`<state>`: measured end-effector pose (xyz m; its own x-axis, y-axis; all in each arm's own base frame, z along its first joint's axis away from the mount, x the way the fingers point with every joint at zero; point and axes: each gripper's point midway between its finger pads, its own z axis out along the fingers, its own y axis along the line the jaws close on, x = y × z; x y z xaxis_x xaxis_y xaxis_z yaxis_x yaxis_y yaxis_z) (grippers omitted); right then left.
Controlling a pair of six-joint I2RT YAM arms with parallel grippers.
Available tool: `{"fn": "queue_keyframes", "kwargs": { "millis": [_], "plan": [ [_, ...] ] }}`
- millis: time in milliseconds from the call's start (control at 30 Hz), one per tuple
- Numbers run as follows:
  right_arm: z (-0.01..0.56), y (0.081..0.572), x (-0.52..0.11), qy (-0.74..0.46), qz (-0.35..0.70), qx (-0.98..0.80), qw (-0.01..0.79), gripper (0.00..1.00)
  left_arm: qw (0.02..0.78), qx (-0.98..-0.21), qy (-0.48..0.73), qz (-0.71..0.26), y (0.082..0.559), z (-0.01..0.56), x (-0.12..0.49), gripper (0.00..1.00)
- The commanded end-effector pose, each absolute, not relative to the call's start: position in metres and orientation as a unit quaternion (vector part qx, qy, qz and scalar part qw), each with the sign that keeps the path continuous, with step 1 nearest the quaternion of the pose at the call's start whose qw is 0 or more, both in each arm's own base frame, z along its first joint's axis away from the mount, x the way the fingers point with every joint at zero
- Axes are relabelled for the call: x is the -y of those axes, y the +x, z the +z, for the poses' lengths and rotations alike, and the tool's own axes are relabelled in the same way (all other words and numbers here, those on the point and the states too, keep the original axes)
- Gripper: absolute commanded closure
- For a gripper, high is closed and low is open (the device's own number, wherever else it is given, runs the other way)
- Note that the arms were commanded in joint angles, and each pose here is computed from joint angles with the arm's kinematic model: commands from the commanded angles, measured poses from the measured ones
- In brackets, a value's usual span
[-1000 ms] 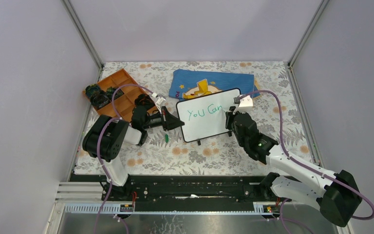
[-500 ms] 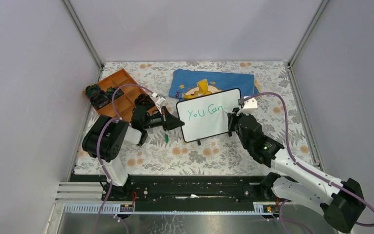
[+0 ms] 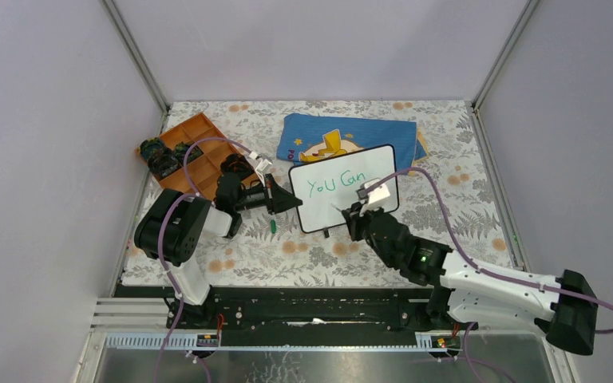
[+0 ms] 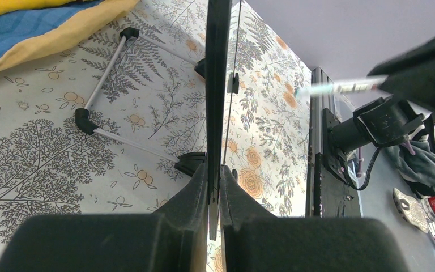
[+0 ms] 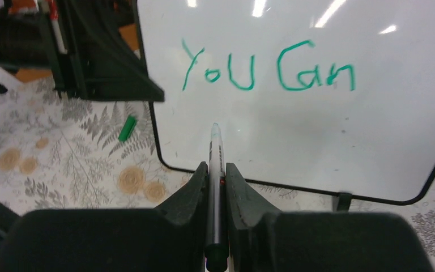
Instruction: Write a sentence on the whiteboard
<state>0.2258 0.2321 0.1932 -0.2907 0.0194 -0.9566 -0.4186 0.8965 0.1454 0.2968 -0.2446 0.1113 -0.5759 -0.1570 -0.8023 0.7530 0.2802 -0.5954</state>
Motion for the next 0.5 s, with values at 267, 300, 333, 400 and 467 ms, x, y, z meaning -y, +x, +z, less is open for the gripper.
{"fn": "queue_keyframes", "kwargs": {
  "millis": [267, 300, 333, 400, 467],
  "plan": [
    [0.178, 0.219, -0.277, -0.159, 0.188, -0.769, 0.590, 1.00, 0.369, -0.714, 0.210, -0.557, 0.287, 0.091, 0.247, 1.00],
    [0.178, 0.219, -0.279, -0.158, 0.189, -0.768, 0.592, 1.00, 0.369, -0.714, 0.209, -0.556, 0.287, 0.091, 0.247, 1.00],
    [0.178, 0.220, -0.281, -0.156, 0.190, -0.766, 0.594, 1.00, 0.369, -0.714, 0.210, -0.556, 0.287, 0.091, 0.247, 1.00],
    [0.176, 0.223, -0.284, -0.155, 0.187, -0.767, 0.594, 1.00, 0.368, -0.715, 0.210, -0.557, 0.287, 0.091, 0.247, 1.00],
    [0.175, 0.226, -0.287, -0.151, 0.180, -0.768, 0.596, 1.00, 0.368, -0.715, 0.209, -0.556, 0.288, 0.090, 0.247, 1.00]
  ]
}}
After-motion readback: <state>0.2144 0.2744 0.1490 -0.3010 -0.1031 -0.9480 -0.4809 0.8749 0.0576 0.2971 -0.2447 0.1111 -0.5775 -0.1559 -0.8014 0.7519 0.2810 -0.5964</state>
